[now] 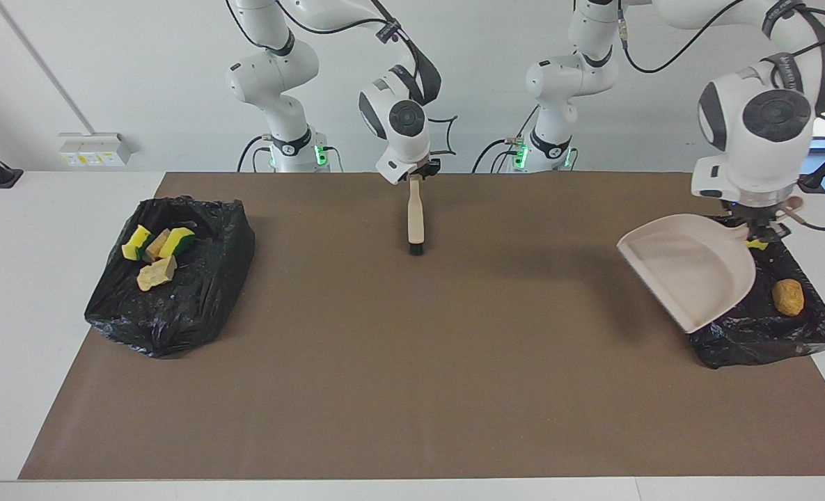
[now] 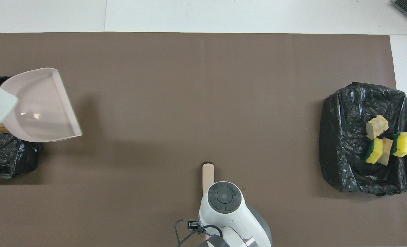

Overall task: Sweep and dump trash in bin
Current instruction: 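Bring the dustpan back with the left gripper while the right gripper releases the brush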

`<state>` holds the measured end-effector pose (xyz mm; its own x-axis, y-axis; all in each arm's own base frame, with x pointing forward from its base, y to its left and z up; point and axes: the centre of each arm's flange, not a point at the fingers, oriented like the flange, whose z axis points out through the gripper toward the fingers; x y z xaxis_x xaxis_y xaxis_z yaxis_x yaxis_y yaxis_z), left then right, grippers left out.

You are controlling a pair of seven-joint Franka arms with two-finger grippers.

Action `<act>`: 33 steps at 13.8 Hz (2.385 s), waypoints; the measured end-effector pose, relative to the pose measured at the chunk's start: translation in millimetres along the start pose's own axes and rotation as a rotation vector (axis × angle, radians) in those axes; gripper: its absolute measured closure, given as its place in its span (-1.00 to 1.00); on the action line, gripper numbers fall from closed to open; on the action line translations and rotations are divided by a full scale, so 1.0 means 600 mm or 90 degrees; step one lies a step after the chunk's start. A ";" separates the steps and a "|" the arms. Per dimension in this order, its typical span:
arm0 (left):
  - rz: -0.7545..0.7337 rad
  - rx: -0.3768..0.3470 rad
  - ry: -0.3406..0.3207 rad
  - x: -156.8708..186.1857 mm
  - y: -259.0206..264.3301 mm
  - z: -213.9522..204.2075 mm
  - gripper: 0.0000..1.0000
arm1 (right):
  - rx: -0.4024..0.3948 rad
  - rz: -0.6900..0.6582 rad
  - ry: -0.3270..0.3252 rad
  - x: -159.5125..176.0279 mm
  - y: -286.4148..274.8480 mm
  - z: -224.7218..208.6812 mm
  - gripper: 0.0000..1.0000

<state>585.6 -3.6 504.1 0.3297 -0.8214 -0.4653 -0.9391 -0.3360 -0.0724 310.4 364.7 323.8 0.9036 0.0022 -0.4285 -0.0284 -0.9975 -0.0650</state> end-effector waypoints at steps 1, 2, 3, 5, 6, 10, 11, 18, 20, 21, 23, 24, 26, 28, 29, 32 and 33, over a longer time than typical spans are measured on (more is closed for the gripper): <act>-0.043 -0.013 0.014 0.065 0.029 -0.011 0.36 | 0.008 -0.003 0.008 0.002 -0.005 -0.014 -0.55; -0.089 -0.030 0.032 0.128 0.057 -0.018 0.36 | 0.015 -0.007 0.024 0.006 -0.011 -0.037 -0.74; -0.134 -0.055 0.048 0.189 0.084 -0.019 0.36 | 0.020 -0.013 0.051 0.015 -0.010 -0.071 -0.97; -0.218 -0.096 0.066 0.289 0.125 -0.023 0.36 | 0.025 -0.002 0.119 0.048 0.024 -0.171 -1.00; -0.262 -0.112 0.078 0.327 0.137 -0.034 0.36 | 0.023 0.008 0.147 0.066 0.049 -0.219 -1.00; -0.423 -0.156 0.136 0.465 0.172 -0.115 0.36 | 0.012 0.034 0.248 0.121 0.145 -0.370 -1.00; -0.457 -0.160 0.146 0.496 0.181 -0.134 0.36 | 0.005 0.032 0.264 0.129 0.166 -0.399 -1.00; -0.646 -0.184 0.153 0.729 0.262 -0.117 0.36 | -0.032 -0.002 0.266 0.134 0.434 -0.594 -1.00; -0.680 -0.200 0.170 0.744 0.279 -0.137 0.36 | -0.035 -0.002 0.258 0.113 0.495 -0.631 -1.00; -0.697 -0.217 0.177 0.753 0.294 -0.149 0.36 | -0.037 -0.008 0.259 0.100 0.525 -0.653 -1.00; -0.713 -0.252 0.184 0.766 0.317 -0.163 0.36 | -0.036 -0.010 0.265 0.079 0.580 -0.681 -1.00; -0.715 -0.263 0.183 0.768 0.322 -0.166 0.36 | -0.033 0.000 0.269 0.073 0.602 -0.686 -1.00; -0.716 -0.279 0.180 0.769 0.325 -0.167 0.36 | -0.025 0.025 0.271 0.067 0.642 -0.689 -1.00; -0.716 -0.283 0.178 0.769 0.325 -0.166 0.35 | -0.025 0.031 0.272 0.065 0.662 -0.690 -1.00; -0.718 -0.283 0.177 0.768 0.323 -0.166 0.28 | -0.038 0.024 0.271 0.066 0.661 -0.690 -1.00; -0.723 -0.281 0.185 0.755 0.315 -0.179 -0.37 | -0.071 -0.002 0.268 0.066 0.652 -0.690 -1.00; -0.723 -0.278 0.196 0.740 0.311 -0.196 -0.62 | -0.072 -0.004 0.268 0.066 0.651 -0.690 -1.00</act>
<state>568.2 -485.4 388.0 0.9945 -0.0231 -0.1026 -0.0203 -0.9994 0.0285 512.3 -54.4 654.4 0.9997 0.0024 -0.0222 0.0033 -0.9991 0.0420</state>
